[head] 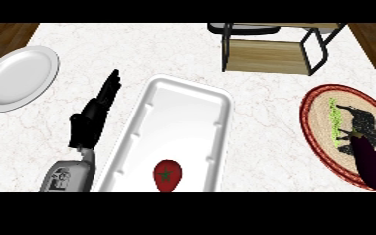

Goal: Pick the squash from the placemat and place it in the tiered shelf

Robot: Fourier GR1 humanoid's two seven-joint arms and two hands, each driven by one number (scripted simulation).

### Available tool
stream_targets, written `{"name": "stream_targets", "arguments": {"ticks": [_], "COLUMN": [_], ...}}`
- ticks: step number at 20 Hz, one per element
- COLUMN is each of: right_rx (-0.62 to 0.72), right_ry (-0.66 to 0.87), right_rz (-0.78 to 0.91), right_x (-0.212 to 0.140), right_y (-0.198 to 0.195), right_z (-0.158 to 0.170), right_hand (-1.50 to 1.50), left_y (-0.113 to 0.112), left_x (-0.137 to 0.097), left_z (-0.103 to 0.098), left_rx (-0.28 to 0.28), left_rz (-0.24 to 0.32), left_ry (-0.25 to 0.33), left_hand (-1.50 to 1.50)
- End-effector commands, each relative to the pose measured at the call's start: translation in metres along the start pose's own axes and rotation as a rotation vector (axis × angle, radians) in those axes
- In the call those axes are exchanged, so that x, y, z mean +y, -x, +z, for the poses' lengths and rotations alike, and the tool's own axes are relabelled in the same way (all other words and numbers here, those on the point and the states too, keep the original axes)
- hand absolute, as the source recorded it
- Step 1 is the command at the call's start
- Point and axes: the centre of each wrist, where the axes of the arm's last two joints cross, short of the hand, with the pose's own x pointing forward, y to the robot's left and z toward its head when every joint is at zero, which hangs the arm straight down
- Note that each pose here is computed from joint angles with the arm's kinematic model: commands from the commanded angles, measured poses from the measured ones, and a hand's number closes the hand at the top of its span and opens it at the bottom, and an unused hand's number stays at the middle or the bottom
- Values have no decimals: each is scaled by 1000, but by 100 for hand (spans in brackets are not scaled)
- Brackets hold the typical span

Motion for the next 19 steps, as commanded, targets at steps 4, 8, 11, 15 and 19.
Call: {"name": "stream_targets", "arguments": {"ticks": [4, 8, 11, 15, 19], "right_rx": [129, 247, 242, 222, 235], "right_ry": [82, 11, 5, -58, -78], "right_rz": [-9, 124, 138, 247, 211], "right_x": [-73, -118, -171, -216, -274], "right_y": [2, 3, 19, 31, 38], "right_z": [-23, -43, -52, -40, -37], "right_hand": [-150, -150, -150, -150, -150], "left_y": [-2, 8, 1, 5, 1], "left_x": [22, -6, 11, 12, 12], "left_z": [-7, 5, 7, 7, 4], "left_rx": [24, 13, 22, 18, 17], "left_rz": [1, -11, 15, -12, 6], "left_ry": [-19, -28, -30, -46, -43], "left_hand": [0, 0, 0, 0, 0]}}
